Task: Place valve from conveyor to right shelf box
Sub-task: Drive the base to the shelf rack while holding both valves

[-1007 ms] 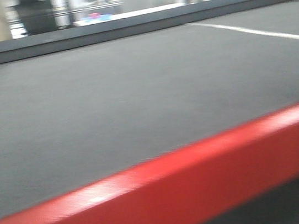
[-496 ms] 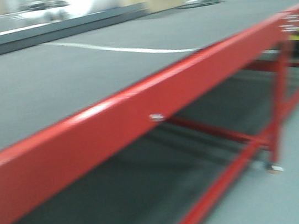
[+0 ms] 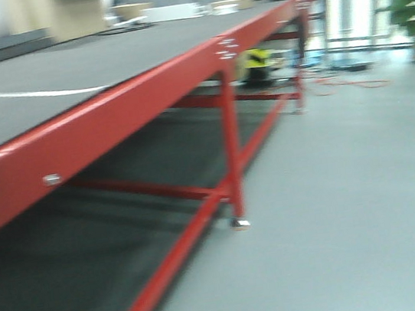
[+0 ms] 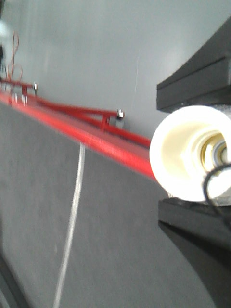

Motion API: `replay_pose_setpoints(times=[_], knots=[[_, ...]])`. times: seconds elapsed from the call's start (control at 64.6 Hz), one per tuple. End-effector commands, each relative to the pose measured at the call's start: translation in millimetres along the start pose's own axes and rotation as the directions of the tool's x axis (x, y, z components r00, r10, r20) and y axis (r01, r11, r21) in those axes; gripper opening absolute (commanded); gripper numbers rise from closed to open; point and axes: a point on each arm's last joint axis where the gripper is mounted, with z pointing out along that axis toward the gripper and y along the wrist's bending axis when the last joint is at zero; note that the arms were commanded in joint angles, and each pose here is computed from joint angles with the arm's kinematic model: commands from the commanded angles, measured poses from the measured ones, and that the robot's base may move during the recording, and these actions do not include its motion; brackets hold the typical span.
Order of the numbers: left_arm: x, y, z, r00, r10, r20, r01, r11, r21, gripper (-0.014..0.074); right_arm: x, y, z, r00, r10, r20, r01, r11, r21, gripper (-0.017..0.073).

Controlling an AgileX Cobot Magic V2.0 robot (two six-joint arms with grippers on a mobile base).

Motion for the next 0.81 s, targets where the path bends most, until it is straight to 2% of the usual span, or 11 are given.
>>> replay_pose_setpoints(times=[0.0,0.79], knots=[[-6.4,-0.2,-6.6,0.997,-0.007,0.073,0.007,1.0,0.001,-0.0111,-9.8,-1.1,-4.7,0.996,-0.01,0.094,0.008,1.0,0.018,-0.0153],[-6.4,-0.2,-6.6,0.997,-0.007,0.073,0.007,1.0,0.001,-0.0111,-9.8,-1.1,-4.7,0.996,-0.01,0.094,0.008,1.0,0.018,-0.0153]])
